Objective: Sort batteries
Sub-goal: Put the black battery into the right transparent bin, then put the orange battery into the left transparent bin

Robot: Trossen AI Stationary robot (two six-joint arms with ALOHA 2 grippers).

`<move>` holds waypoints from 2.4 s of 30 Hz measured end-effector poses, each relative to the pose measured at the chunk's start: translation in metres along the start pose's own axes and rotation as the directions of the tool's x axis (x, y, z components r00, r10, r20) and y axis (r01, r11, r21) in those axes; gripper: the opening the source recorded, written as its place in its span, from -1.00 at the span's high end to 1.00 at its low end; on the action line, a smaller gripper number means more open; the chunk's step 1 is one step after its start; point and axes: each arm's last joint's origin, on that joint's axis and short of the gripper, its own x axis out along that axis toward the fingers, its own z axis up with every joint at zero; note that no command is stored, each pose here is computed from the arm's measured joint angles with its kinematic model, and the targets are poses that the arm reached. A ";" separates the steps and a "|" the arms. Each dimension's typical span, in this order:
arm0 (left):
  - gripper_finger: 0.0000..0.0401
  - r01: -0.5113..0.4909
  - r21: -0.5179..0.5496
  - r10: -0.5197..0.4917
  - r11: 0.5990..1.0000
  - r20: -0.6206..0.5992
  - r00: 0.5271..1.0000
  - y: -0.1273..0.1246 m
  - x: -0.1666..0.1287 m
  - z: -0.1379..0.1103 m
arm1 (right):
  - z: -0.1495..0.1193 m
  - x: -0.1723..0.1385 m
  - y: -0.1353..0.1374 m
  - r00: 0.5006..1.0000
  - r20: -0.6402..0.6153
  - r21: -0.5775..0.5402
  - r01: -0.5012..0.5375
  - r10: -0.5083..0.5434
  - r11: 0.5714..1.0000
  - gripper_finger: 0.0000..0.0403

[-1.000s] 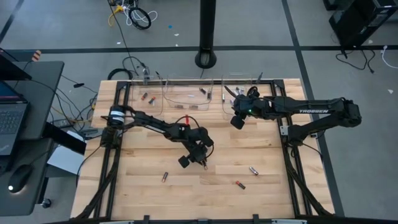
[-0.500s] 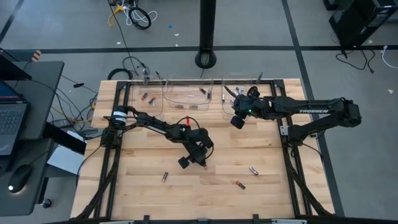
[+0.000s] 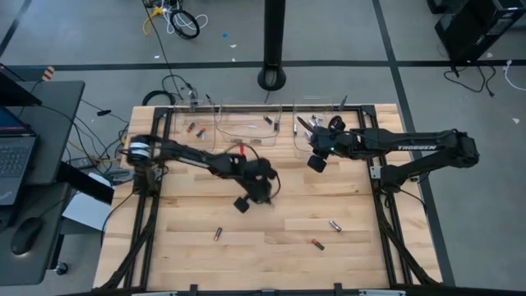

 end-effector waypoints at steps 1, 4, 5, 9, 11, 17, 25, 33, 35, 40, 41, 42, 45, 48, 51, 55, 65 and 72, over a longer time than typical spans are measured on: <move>0.76 -0.018 -0.033 0.018 0.999 -0.011 1.000 0.004 -0.011 -0.001 | -0.001 -0.002 0.000 1.000 -0.002 0.000 0.007 -0.007 1.000 0.39; 0.76 -0.107 -0.130 0.105 0.986 -0.022 0.994 0.020 -0.048 -0.005 | -0.005 -0.009 -0.001 0.999 -0.004 0.008 0.038 -0.038 0.999 0.39; 0.76 -0.152 -0.158 0.151 0.976 -0.019 0.988 0.026 -0.063 -0.006 | -0.006 -0.012 -0.001 0.999 -0.001 0.014 0.045 -0.045 0.999 0.39; 0.76 -0.361 -0.295 0.352 0.885 -0.084 0.932 0.051 -0.116 -0.023 | -0.009 -0.021 -0.002 0.998 0.008 0.029 0.062 -0.062 0.998 0.39; 0.76 -0.434 -0.357 0.419 0.828 -0.121 0.900 0.063 -0.140 -0.037 | -0.010 -0.024 -0.002 0.998 0.019 0.032 0.057 -0.058 0.998 0.39; 0.76 -0.515 -0.434 0.439 0.739 -0.270 0.857 0.103 -0.178 -0.086 | -0.010 -0.025 -0.001 0.998 0.026 0.034 0.054 -0.055 0.998 0.39; 0.76 -0.488 -0.449 0.272 0.749 -0.463 0.844 0.150 -0.159 -0.140 | -0.010 -0.025 -0.001 0.998 0.026 0.035 0.061 -0.062 0.997 0.39; 0.76 -0.474 -0.467 0.211 0.747 -0.509 0.834 0.177 -0.134 -0.164 | -0.011 -0.025 -0.001 0.998 0.020 0.031 0.063 -0.063 0.998 0.39; 0.76 -0.467 -0.473 0.195 0.747 -0.515 0.835 0.178 -0.131 -0.169 | -0.011 -0.025 -0.001 0.998 0.019 0.030 0.063 -0.064 0.998 0.39; 0.76 -0.443 -0.495 0.164 0.748 -0.509 0.845 0.177 -0.126 -0.176 | -0.011 -0.025 -0.001 0.998 0.020 0.028 0.063 -0.064 0.998 0.39; 0.76 -0.440 -0.497 0.159 0.748 -0.509 0.846 0.177 -0.125 -0.176 | -0.011 -0.025 -0.001 0.998 0.020 0.028 0.063 -0.064 0.998 0.39; 0.76 -0.437 -0.500 0.152 0.748 -0.511 0.846 0.177 -0.125 -0.177 | -0.011 -0.025 -0.001 0.998 0.019 0.028 0.063 -0.064 0.998 0.39; 0.76 -0.439 -0.502 0.154 0.745 -0.511 0.846 0.177 -0.125 -0.177 | -0.011 -0.025 -0.001 0.998 0.020 0.028 0.063 -0.063 0.998 0.39; 0.74 -0.453 -0.507 0.151 0.733 -0.528 0.836 0.176 -0.125 -0.177 | -0.011 -0.025 -0.001 0.998 0.020 0.028 0.062 -0.063 0.998 0.39; 0.61 -0.453 -0.510 0.136 0.731 -0.541 0.830 0.175 -0.125 -0.178 | -0.011 -0.025 -0.001 0.998 0.018 0.029 0.055 -0.055 0.998 0.39; 0.52 -0.449 -0.514 0.127 0.731 -0.544 0.830 0.174 -0.124 -0.178 | -0.011 -0.025 -0.001 0.998 0.018 0.029 0.053 -0.053 0.998 0.39; 0.49 -0.483 -0.461 0.142 0.745 -0.597 0.789 0.171 -0.127 -0.167 | -0.011 -0.025 -0.001 0.998 0.017 0.034 0.052 -0.052 0.998 0.39; 0.51 -0.485 -0.336 0.248 0.807 -0.552 0.796 0.154 -0.152 -0.105 | -0.011 -0.025 0.001 0.999 0.022 0.020 0.048 -0.048 0.999 0.42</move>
